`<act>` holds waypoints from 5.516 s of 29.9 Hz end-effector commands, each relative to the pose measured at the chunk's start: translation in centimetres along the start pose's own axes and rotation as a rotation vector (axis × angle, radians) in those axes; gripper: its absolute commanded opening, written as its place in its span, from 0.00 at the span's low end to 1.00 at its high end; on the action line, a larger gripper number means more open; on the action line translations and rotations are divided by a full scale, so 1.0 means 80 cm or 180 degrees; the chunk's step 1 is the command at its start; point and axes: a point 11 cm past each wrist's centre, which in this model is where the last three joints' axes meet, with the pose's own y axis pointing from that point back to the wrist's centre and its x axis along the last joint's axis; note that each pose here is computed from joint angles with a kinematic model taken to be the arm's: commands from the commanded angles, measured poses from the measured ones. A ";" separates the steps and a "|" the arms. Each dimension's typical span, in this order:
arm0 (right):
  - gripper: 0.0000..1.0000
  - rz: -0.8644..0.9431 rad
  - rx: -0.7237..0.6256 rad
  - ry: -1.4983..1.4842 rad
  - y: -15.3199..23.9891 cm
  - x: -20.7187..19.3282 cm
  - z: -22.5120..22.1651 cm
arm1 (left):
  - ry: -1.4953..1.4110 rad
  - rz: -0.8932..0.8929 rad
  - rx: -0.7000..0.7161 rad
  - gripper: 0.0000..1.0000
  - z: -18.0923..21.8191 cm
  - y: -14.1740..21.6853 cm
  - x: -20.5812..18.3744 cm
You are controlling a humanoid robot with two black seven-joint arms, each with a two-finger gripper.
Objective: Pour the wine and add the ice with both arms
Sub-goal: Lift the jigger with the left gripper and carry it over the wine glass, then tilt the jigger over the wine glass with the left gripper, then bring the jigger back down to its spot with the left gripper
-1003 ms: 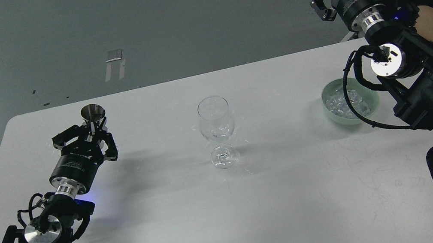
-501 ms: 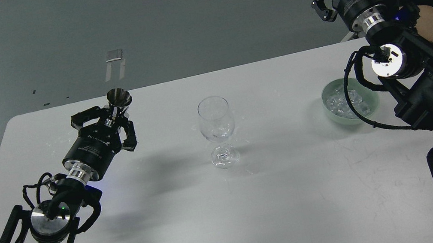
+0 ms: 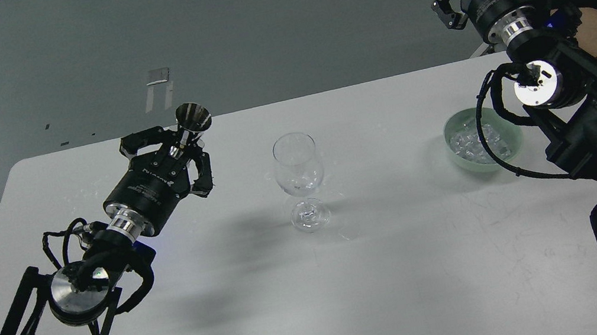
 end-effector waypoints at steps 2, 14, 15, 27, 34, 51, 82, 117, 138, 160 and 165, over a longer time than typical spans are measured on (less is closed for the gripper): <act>1.00 0.0003 0.0001 -0.0003 0.000 0.000 0.000 | -0.0187 0.0035 0.0076 0.03 -0.009 -0.010 -0.012; 1.00 0.0005 0.0009 0.0008 0.000 0.002 -0.002 | -0.0549 0.0099 0.0294 0.03 -0.029 -0.024 -0.026; 1.00 0.0007 0.0010 0.0003 0.000 0.002 -0.002 | -0.0618 0.0110 0.0309 0.03 -0.030 -0.024 -0.026; 1.00 0.0005 0.0008 -0.0001 0.000 0.001 -0.002 | -0.1084 0.0177 0.0330 0.04 -0.034 -0.028 -0.026; 1.00 0.0003 0.0005 0.0002 0.000 0.001 -0.001 | -0.1204 0.0202 0.0379 0.04 -0.039 -0.028 -0.025; 1.00 0.0006 0.0008 0.0002 0.001 0.002 -0.002 | -0.1396 0.0109 0.0369 0.04 -0.047 -0.043 -0.049; 1.00 0.0010 0.0006 0.0003 0.001 0.003 -0.002 | -0.2134 0.0081 0.0260 0.06 -0.046 -0.041 -0.054; 1.00 0.0006 0.0001 0.0002 0.001 0.002 -0.001 | -0.3605 0.0054 0.0028 0.07 -0.042 -0.037 -0.069; 1.00 0.0009 -0.0002 0.0001 0.001 0.002 0.000 | -0.2389 0.0070 0.0125 0.09 -0.013 -0.029 -0.086; 1.00 0.0052 -0.0008 0.0012 0.002 0.004 0.001 | 0.0942 0.0279 -0.1142 0.13 0.048 0.065 0.072; 1.00 0.0052 -0.0009 0.0019 0.002 0.005 0.001 | 0.1120 0.0344 -0.1263 0.14 0.036 0.066 0.100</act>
